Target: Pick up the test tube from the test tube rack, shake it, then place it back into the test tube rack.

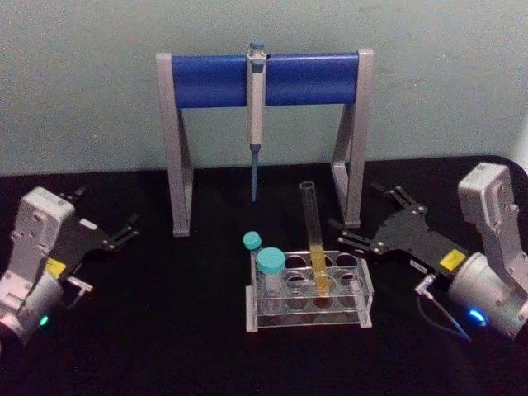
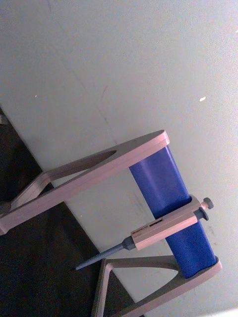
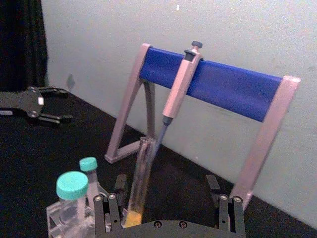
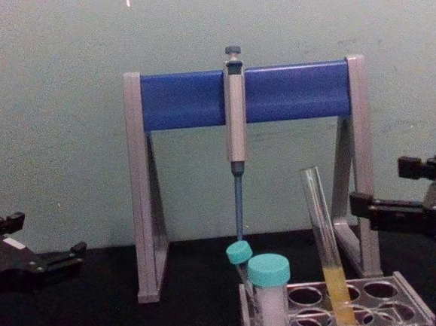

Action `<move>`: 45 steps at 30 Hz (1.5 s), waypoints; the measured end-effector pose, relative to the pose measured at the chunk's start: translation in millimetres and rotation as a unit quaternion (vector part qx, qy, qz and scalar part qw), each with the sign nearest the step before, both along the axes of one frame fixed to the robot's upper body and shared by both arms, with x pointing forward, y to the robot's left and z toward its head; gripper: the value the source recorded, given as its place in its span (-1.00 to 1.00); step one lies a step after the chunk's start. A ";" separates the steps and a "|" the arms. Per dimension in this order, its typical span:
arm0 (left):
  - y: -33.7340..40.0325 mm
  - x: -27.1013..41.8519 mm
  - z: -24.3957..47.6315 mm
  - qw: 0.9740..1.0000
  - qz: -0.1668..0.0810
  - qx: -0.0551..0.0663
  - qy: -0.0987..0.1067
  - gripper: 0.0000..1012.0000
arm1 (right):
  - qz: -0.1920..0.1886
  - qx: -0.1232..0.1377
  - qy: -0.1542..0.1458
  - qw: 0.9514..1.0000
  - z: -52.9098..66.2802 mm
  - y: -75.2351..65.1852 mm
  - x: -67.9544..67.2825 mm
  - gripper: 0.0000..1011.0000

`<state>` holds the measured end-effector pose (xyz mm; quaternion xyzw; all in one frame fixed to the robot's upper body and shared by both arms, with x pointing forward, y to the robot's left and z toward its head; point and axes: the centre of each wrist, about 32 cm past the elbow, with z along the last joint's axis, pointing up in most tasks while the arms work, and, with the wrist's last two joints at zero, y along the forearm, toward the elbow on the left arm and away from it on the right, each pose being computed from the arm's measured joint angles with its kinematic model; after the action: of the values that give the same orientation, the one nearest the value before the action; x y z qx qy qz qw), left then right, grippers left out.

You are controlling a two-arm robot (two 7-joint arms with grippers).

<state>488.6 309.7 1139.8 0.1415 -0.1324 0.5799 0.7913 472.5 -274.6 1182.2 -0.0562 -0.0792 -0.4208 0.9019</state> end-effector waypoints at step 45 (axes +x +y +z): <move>0.0 0.0 0.0 1.000 0.000 0.000 0.000 0.98 | 0.053 0.007 0.092 0.994 -4.8 25.3 51.5 0.98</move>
<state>488.6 309.7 1139.8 0.1415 -0.1324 0.5799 0.7913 524.0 -249.4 1177.4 -0.0837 0.0040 -0.3661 0.9268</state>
